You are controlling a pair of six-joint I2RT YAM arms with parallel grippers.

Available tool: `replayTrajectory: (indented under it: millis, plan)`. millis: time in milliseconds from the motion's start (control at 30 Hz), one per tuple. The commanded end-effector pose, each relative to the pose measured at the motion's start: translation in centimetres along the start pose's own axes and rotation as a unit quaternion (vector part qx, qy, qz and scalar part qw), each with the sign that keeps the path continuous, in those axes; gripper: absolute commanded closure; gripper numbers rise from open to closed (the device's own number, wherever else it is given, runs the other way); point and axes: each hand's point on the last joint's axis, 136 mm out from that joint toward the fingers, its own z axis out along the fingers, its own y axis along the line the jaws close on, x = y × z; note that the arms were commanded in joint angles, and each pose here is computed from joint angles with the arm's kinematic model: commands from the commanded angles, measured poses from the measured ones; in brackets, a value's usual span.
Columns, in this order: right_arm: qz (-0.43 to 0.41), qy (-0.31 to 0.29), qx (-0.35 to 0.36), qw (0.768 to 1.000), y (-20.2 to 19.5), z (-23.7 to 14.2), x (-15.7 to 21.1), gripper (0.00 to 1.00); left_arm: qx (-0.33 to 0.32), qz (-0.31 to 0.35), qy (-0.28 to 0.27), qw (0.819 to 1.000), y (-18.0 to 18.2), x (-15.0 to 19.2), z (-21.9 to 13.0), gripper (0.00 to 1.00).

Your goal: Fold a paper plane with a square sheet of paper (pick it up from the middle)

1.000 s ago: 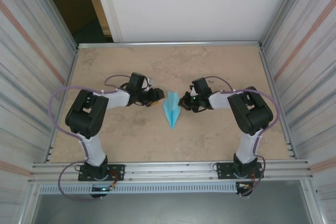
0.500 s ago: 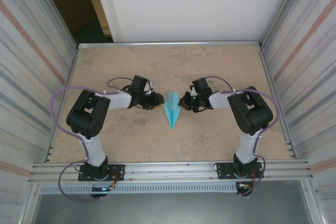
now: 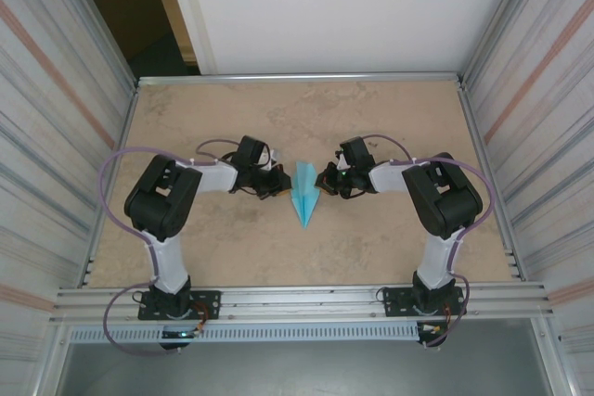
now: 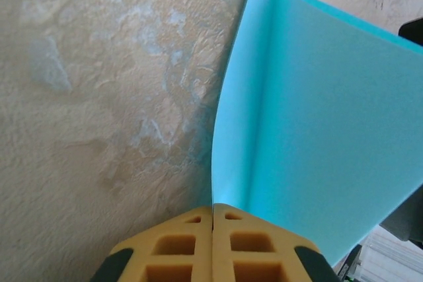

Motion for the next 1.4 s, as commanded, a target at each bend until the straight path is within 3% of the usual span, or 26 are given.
replayTrajectory:
  millis: [0, 300, 567, 1200, 1267, 1367]
  plan:
    - [-0.014, -0.005, -0.023, 1.000, 1.6, -0.8, -0.4, 0.98, 0.012, 0.017, -0.022, 1.000, -1.0, -1.1, -1.8, 1.00]
    - [-0.054, -0.015, -0.078, 0.995, 6.7, -2.5, -0.8, 0.99, -0.021, 0.010, -0.060, 0.998, 0.5, -1.2, -5.5, 1.00]
    - [-0.052, -0.001, -0.072, 0.996, 5.5, -0.1, -1.0, 0.98, -0.060, -0.010, -0.081, 0.995, 3.0, -0.6, -6.5, 1.00]
    - [-0.044, 0.019, -0.034, 0.998, 2.2, 2.4, 0.4, 0.97, -0.097, -0.022, -0.064, 0.993, 5.2, -0.1, -5.8, 0.98]
    - [-0.045, 0.018, -0.035, 0.998, 2.3, 2.3, 0.3, 0.97, -0.096, -0.021, -0.064, 0.993, 5.1, -0.1, -5.7, 0.94]
    - [-0.046, 0.020, -0.037, 0.998, 2.4, 2.3, 0.4, 0.97, -0.101, -0.016, -0.067, 0.992, 5.0, -0.4, -6.1, 0.82]
